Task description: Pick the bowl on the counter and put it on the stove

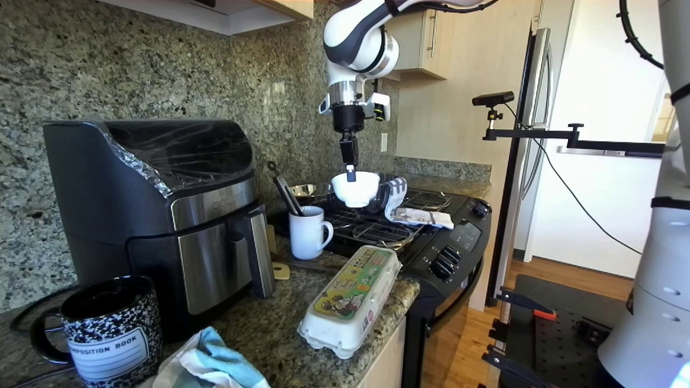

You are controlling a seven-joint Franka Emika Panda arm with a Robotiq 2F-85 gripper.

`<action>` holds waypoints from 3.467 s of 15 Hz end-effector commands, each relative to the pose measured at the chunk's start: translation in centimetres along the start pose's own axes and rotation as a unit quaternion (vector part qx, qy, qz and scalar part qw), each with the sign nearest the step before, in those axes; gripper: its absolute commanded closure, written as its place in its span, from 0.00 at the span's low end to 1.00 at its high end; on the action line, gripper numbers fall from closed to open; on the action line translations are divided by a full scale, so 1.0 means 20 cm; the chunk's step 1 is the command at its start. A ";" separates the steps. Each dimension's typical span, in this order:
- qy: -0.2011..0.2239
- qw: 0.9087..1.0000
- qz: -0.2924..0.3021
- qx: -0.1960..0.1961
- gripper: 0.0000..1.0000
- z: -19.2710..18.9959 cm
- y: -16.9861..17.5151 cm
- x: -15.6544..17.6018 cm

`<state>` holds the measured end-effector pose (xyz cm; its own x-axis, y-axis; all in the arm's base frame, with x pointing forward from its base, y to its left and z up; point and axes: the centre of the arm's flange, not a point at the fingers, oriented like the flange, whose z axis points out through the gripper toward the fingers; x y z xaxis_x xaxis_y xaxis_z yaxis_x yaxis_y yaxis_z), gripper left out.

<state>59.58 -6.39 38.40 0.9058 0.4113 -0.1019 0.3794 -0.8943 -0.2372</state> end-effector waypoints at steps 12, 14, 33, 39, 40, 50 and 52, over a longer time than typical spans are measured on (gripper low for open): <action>0.028 0.985 0.110 -0.131 0.98 0.34 -0.13 -0.28; 0.030 0.981 0.123 -0.147 0.98 0.36 -0.12 -0.31; 0.057 0.956 0.175 -0.230 0.98 0.57 -0.10 -0.37; 0.058 0.954 0.178 -0.236 0.98 0.60 -0.11 -0.36; 0.056 0.954 0.177 -0.236 0.98 0.60 -0.11 -0.36; 0.047 0.958 0.166 -0.231 0.98 0.68 -0.11 -0.31; 0.048 0.958 0.164 -0.232 0.98 0.70 -0.11 -0.30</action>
<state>50.66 -4.62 26.29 0.9941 0.1043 -0.0293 0.1083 -0.9663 0.2334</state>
